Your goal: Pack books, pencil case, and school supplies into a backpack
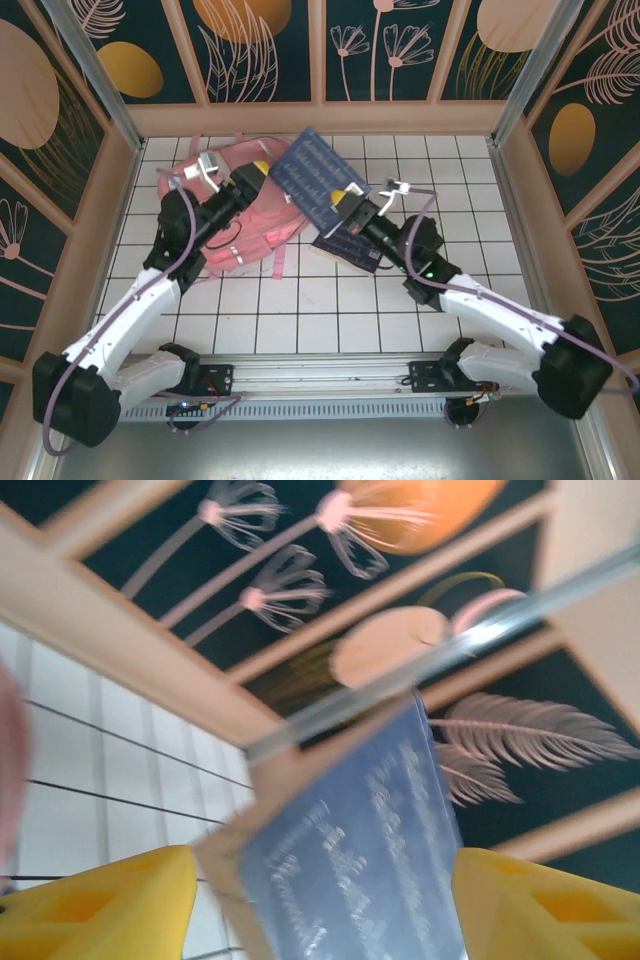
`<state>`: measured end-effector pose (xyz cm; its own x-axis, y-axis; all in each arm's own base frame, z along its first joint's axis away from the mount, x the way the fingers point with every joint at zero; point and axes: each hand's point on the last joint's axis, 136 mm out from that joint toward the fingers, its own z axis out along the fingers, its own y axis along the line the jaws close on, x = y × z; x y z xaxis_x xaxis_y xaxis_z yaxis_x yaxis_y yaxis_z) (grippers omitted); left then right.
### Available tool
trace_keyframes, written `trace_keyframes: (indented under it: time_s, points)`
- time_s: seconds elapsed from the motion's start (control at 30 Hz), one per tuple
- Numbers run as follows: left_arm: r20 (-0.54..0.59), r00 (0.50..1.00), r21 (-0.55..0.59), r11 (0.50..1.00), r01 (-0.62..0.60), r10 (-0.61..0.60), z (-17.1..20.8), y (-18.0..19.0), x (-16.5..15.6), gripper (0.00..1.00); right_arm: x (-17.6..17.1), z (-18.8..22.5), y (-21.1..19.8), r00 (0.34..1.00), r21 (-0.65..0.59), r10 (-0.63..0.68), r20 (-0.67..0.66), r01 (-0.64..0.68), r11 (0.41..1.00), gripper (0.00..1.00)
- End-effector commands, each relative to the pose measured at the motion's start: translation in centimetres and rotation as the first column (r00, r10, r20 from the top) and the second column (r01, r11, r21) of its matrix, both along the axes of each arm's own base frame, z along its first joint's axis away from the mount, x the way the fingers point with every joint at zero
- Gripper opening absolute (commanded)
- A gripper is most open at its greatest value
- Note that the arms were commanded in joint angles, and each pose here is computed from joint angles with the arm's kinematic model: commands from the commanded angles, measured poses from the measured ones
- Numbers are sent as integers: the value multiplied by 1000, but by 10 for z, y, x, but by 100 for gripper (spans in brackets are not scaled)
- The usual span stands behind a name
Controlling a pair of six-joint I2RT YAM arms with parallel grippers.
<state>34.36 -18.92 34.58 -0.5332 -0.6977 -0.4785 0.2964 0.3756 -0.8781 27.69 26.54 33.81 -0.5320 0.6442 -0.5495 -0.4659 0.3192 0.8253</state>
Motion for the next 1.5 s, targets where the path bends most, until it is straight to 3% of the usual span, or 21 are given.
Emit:
trace_keyframes:
  time_s: [0.0, 0.17, 0.33, 0.63, 0.97, 1.13, 1.23, 1.37, 1.47]
  points:
    - [-240, 957, 278, 956, -93, 163, -69, 19, 32, 69, 19, -21, -52, 973, -177, -221, -67, 207, 962, 0]
    - [-378, 918, 347, 938, 17, 123, -97, -6, 85, 64, 12, -38, -90, 943, -252, -320, -91, 290, 923, 0]
    - [-517, 836, 379, 925, 32, 183, -141, -2, 126, 59, 0, -49, -117, 917, -276, -389, -89, 352, 894, 0]
    - [-556, 805, 377, 926, 21, 208, -169, -1, 155, 53, -5, -63, -132, 903, -308, -420, -96, 374, 875, 0]
    - [-553, 821, 390, 915, 106, 141, -189, -17, 175, 44, 0, -76, -127, 906, -323, -407, -119, 352, 879, 0]
    - [-526, 846, 389, 908, 156, 80, -191, -28, 185, 24, 1, -83, -125, 907, -331, -401, -130, 341, 880, 0]
    - [-524, 848, 422, 889, 176, 81, -198, -28, 188, 0, 2, -87, -124, 905, -342, -401, -141, 336, 878, 0]
    - [-503, 862, 466, 859, 214, 58, -185, -26, 181, 0, 5, -85, -124, 909, -380, -400, -120, 331, 864, 0]
    - [-412, 911, 479, 845, 237, -22, -140, -32, 173, 0, 12, -86, -124, 907, -440, -407, -112, 322, 838, 0]
